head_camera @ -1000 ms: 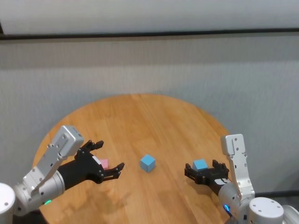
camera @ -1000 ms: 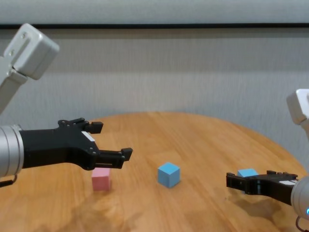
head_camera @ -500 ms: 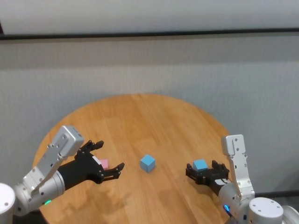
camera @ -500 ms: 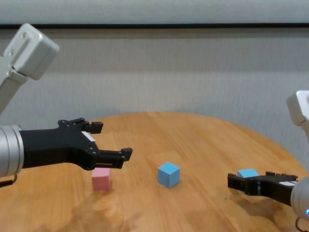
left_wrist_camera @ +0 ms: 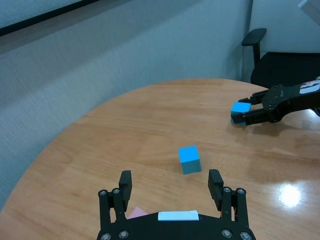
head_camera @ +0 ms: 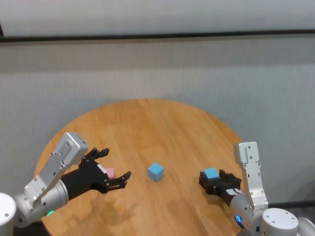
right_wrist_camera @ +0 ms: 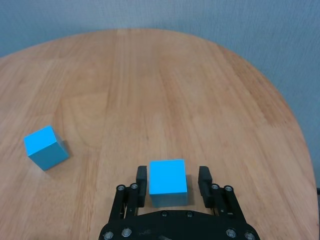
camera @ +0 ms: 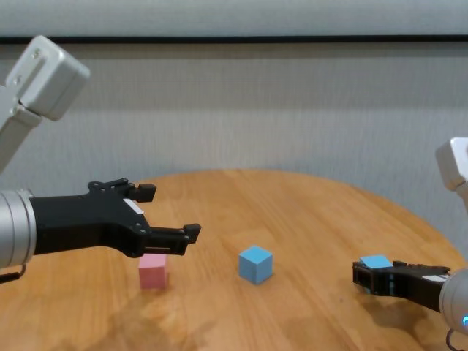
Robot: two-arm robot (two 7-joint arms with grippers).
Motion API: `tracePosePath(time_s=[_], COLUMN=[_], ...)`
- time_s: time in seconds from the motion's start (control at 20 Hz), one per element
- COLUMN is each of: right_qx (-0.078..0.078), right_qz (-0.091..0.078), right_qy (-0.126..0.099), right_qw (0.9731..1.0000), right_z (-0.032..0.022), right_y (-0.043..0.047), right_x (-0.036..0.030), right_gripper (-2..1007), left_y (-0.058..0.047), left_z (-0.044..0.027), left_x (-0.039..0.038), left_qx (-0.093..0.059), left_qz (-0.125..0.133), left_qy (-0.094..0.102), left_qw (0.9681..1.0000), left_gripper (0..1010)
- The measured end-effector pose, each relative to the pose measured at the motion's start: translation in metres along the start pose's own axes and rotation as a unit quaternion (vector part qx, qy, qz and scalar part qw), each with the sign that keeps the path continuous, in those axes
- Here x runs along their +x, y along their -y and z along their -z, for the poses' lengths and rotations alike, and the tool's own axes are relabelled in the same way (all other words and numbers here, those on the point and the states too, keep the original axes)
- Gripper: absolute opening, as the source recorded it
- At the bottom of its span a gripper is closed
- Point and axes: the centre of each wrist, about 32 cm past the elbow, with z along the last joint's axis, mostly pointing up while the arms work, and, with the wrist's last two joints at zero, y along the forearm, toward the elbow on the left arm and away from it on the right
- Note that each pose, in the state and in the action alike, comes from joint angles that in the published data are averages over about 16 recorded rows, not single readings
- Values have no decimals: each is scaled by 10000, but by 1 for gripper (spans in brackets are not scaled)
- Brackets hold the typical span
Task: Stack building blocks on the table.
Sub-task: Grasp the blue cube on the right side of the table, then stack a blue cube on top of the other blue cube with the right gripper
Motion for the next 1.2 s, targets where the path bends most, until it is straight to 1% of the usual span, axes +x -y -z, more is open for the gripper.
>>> tracePosePath(time_s=[0.25,0.45,0.6,0.7,0.85,0.95,1.05,1.2], right_qx=[-11,21,88,172,342,466,590,763], right_qz=[-17,-57,-129,-224,-437,-626,-853,-1239], right_qy=[-43,-43,-10,35,141,233,339,512], right_qw=[10000,10000,9999,9996,9984,9967,9940,9880], right_z=[1,-9,-30,-52,-95,-124,-155,-201], right_y=[3,10,20,26,29,26,16,-12], right_x=[-4,-6,0,12,48,84,127,195], right_gripper=[512,430,391,376,370,370,370,370], left_y=[0,0,0,0,0,0,0,0], left_z=[0,0,0,0,0,0,0,0], left_x=[0,0,0,0,0,0,0,0], left_qx=[0,0,0,0,0,0,0,0], left_qz=[0,0,0,0,0,0,0,0], left_qy=[0,0,0,0,0,0,0,0], left_qw=[10000,10000,10000,10000,10000,10000,10000,10000], left_gripper=[1003,1003,1003,1003,1003,1003,1003,1003])
